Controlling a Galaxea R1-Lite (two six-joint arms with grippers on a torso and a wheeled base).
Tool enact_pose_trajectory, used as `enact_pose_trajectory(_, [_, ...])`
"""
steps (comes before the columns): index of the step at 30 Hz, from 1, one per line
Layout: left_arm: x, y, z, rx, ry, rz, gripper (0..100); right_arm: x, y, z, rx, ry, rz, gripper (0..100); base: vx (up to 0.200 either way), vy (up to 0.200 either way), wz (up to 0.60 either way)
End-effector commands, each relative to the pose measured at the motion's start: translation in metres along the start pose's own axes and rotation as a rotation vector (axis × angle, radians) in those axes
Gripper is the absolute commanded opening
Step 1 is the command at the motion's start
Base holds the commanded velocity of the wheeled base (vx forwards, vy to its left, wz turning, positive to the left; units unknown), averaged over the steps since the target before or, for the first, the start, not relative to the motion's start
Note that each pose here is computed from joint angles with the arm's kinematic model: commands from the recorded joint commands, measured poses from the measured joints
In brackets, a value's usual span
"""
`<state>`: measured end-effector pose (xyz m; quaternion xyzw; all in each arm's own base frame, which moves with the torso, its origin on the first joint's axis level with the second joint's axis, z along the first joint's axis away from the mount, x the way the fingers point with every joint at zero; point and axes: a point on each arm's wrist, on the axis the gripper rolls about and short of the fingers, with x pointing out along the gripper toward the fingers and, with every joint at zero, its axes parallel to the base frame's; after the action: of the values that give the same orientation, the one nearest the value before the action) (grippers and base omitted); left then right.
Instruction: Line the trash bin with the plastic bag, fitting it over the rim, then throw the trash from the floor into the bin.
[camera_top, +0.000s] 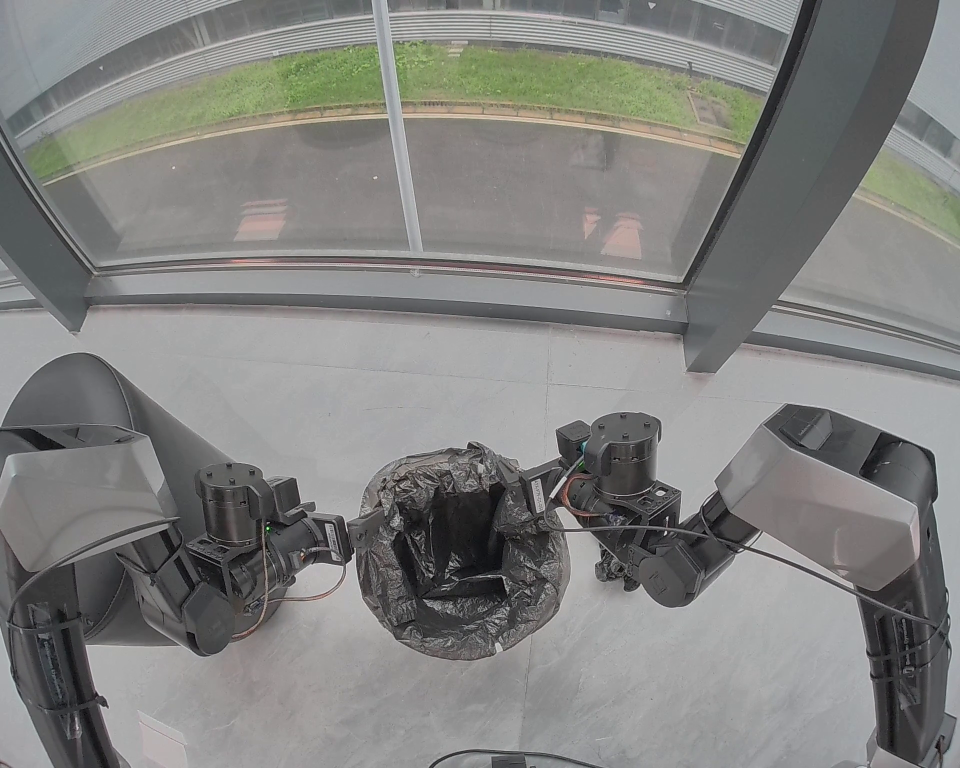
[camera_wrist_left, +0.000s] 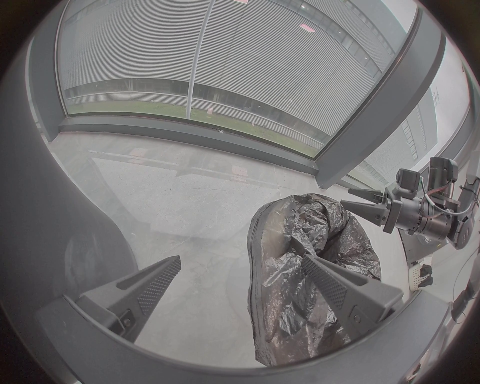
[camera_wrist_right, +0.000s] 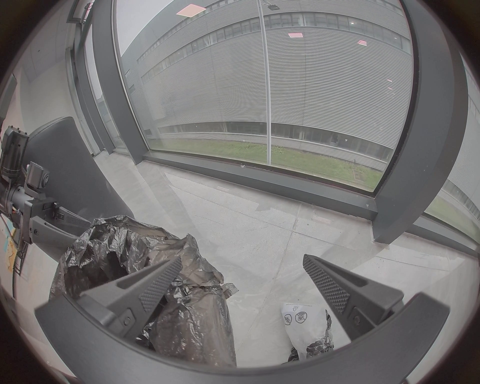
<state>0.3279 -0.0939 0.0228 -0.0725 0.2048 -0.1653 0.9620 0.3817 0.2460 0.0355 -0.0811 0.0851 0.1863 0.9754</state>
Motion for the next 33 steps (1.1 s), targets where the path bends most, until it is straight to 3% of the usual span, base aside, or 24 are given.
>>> enact_pose_trajectory(1, [0.004,0.01,-0.007,-0.014,-0.002,0.026,100,0.002,-0.001,-0.006,0.003,0.012,-0.006,100,0.0,0.0,0.0])
enact_pose_trajectory(11, [0.001,0.028,-0.013,-0.044,-0.02,0.07,100,0.002,-0.003,-0.008,0.005,0.015,-0.01,100,0.0,0.0,0.0])
enact_pose_trajectory(22, [0.013,0.037,-0.044,-0.052,0.02,0.074,100,0.003,-0.009,-0.006,0.018,0.011,-0.026,100,0.0,0.0,0.0])
enact_pose_trajectory(33, [0.0,0.034,-0.034,-0.056,-0.005,0.073,100,-0.008,-0.013,0.017,0.032,-0.039,-0.045,100,0.0,0.0,0.0])
